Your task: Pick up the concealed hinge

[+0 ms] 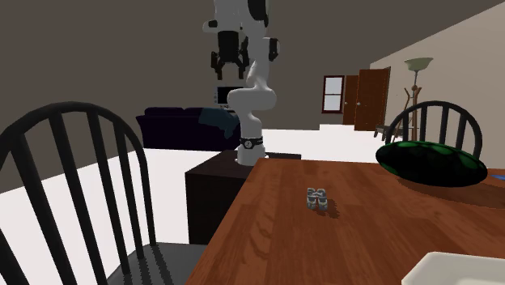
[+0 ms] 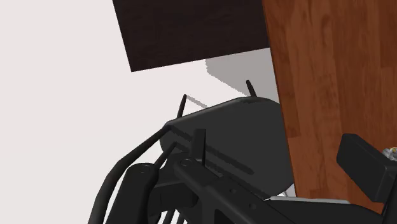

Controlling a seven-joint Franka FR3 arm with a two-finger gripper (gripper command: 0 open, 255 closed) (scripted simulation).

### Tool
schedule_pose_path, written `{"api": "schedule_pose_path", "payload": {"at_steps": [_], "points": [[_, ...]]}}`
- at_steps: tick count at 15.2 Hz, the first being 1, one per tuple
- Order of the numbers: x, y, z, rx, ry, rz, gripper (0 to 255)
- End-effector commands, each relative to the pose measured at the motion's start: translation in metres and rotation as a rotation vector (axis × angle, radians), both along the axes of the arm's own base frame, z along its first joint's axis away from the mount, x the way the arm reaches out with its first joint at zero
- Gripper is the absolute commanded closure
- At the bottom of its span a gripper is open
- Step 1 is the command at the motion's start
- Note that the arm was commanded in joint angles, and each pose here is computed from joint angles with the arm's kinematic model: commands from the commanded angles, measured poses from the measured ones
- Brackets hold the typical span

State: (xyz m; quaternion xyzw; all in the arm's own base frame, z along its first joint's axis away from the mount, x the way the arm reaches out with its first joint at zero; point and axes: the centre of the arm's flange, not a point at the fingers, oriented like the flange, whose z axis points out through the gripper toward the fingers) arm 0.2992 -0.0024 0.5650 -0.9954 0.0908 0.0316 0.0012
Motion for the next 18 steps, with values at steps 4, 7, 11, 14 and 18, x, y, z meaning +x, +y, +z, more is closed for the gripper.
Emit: {"api": "schedule_pose_path", "payload": {"at_steps": [4, 7, 11, 14, 18], "points": [[0.02, 0.024, -0.023, 0.0, -0.006, 0.015, 0], [0.041, 0.049, -0.046, 0.0, -0.012, 0.031, 0], [0.067, 0.082, -0.076, 0.0, -0.02, 0.051, 0], [0.087, 0.107, -0.099, 0.001, -0.026, 0.066, 0], [0.113, 0.141, -0.129, 0.001, -0.034, 0.087, 0]]}}
